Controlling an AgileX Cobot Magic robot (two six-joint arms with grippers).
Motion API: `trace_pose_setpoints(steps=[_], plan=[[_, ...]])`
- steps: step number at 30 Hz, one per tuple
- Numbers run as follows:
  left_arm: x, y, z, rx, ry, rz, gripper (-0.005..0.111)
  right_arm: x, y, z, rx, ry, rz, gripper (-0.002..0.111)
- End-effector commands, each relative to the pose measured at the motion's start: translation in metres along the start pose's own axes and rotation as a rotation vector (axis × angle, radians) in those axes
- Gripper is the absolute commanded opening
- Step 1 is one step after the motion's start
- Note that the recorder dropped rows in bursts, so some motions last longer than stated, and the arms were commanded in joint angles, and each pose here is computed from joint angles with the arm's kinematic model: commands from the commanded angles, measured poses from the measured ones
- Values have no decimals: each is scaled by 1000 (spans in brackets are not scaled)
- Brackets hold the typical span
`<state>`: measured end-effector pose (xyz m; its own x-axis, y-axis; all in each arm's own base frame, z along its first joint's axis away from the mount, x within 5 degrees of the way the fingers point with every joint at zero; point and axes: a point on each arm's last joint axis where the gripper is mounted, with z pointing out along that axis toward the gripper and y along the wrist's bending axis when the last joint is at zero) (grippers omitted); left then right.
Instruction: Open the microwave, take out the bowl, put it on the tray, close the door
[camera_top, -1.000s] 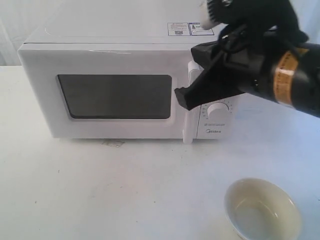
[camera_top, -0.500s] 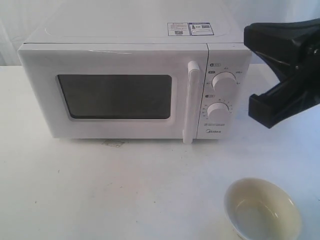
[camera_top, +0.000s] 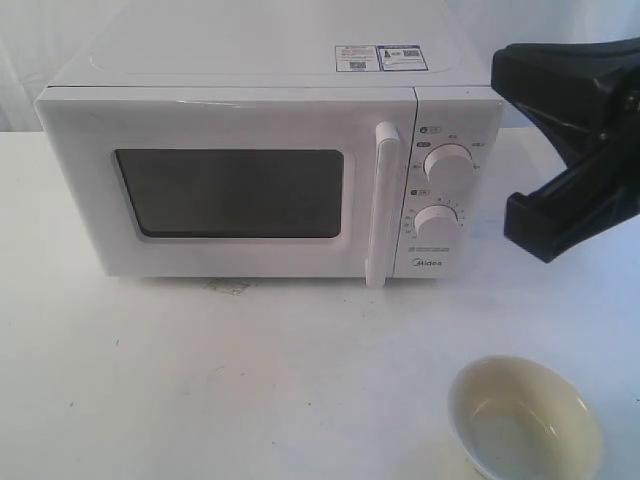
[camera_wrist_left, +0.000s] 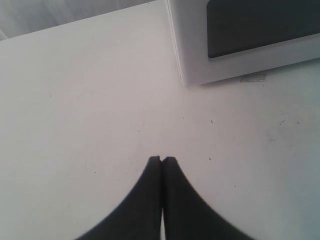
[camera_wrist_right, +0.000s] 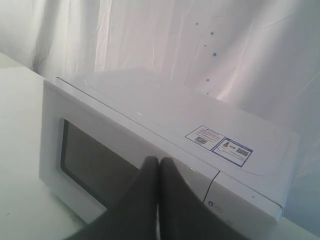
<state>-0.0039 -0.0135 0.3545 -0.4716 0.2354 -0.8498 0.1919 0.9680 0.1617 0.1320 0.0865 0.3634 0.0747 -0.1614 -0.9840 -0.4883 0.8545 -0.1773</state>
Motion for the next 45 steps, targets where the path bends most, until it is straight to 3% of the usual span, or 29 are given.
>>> trace_pose_setpoints(steps=[1,45], plan=[[1,0,-1,0,-6,1,0,0,0,-1,-3,-5,8,0],[1,0,-1,0,-6,1,0,1,4,-1,-45,-11,7,0]])
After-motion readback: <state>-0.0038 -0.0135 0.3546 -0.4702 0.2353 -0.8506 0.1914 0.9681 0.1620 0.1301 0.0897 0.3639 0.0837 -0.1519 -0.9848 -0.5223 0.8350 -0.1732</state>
